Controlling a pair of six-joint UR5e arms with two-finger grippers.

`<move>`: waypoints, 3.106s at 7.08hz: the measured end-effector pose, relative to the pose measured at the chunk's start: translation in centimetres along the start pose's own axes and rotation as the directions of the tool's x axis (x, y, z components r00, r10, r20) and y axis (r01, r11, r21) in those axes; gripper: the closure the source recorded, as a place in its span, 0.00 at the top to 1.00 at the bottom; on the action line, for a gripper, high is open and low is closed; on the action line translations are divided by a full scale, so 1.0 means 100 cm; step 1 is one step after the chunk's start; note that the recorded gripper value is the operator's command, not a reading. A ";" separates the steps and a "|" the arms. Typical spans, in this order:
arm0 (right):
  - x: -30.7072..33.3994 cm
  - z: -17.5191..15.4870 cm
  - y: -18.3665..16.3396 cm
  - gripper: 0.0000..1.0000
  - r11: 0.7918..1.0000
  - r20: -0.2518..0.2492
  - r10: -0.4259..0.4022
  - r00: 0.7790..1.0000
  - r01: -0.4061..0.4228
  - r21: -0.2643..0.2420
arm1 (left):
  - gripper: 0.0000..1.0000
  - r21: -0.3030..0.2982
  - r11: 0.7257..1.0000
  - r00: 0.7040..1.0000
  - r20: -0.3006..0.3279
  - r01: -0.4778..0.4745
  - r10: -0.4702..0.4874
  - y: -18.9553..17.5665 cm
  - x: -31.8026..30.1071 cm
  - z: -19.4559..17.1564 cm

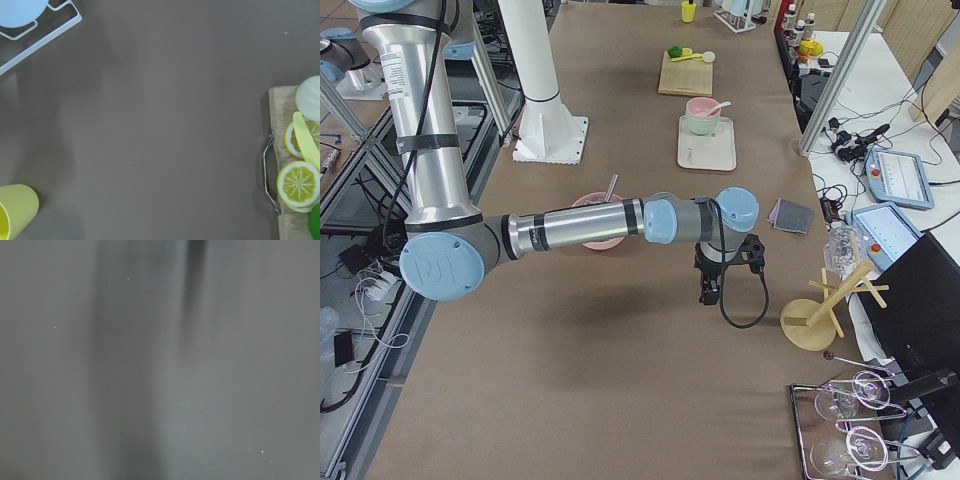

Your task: Stack pink bowl on green and place spoon

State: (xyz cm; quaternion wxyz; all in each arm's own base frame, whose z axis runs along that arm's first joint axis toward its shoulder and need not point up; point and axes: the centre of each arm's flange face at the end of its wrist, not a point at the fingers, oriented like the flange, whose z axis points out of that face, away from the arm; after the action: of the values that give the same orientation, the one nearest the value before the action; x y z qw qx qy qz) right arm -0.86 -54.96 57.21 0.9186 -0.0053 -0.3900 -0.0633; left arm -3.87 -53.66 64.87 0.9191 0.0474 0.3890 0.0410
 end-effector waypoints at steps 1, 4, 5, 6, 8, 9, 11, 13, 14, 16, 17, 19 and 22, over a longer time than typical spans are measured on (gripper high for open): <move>0.000 0.000 0.000 1.00 1.000 0.000 0.000 1.000 0.000 0.001 | 0.98 0.000 1.000 1.000 -0.001 0.001 -0.001 0.001 0.000 0.000; -0.003 -0.002 -0.001 1.00 1.000 0.000 -0.004 1.000 0.004 0.004 | 0.98 0.000 1.000 1.000 -0.001 -0.001 0.001 0.000 0.000 0.000; -0.003 -0.003 -0.001 1.00 1.000 0.000 -0.005 1.000 0.005 0.005 | 0.98 0.000 1.000 1.000 -0.001 -0.001 0.001 0.000 0.001 0.000; -0.003 -0.003 -0.001 1.00 1.000 0.000 -0.005 1.000 0.005 0.006 | 0.98 0.000 1.000 1.000 -0.001 -0.002 0.002 0.000 0.001 0.000; -0.004 -0.003 -0.001 1.00 1.000 0.000 -0.005 1.000 0.005 0.006 | 0.98 0.002 1.000 1.000 -0.001 -0.003 0.003 0.000 0.001 -0.001; -0.004 -0.003 -0.001 1.00 1.000 0.001 -0.006 1.000 0.006 0.007 | 0.98 0.003 1.000 1.000 -0.001 -0.003 0.003 0.000 0.002 -0.002; -0.008 -0.007 0.000 1.00 1.000 0.002 0.011 1.000 -0.011 0.014 | 0.98 0.009 1.000 1.000 -0.001 -0.007 0.007 0.005 0.005 -0.005; -0.013 -0.011 0.003 1.00 1.000 0.004 0.019 1.000 -0.019 0.023 | 0.98 0.015 1.000 1.000 -0.001 -0.010 0.010 0.020 0.010 -0.009; -0.014 -0.011 0.005 1.00 1.000 0.005 0.020 1.000 -0.020 0.024 | 0.98 0.015 1.000 1.000 -0.001 -0.010 0.010 0.023 0.011 -0.010; -0.012 -0.010 0.009 1.00 0.999 0.007 0.023 1.000 -0.024 0.021 | 0.98 0.018 1.000 1.000 -0.001 -0.012 0.012 0.025 0.012 -0.011; -0.012 -0.010 0.012 1.00 0.999 0.009 0.024 1.000 -0.024 0.021 | 0.98 0.018 1.000 1.000 -0.001 -0.011 0.011 0.027 0.012 -0.011; -0.015 -0.013 0.025 1.00 0.999 0.012 0.027 1.000 -0.027 0.027 | 0.98 0.017 1.000 1.000 -0.001 -0.011 0.011 0.030 0.012 -0.011; -0.017 -0.014 0.039 1.00 0.998 0.013 0.046 0.999 -0.047 0.030 | 0.98 0.017 1.000 1.000 -0.001 -0.010 0.010 0.030 0.012 -0.011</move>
State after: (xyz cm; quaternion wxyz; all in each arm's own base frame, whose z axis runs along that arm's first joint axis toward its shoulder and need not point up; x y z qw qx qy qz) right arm -0.53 -50.94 55.21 0.9173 -0.0011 -0.3965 -0.0361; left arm -3.95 -50.50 63.65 0.9182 0.0569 0.3898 0.0421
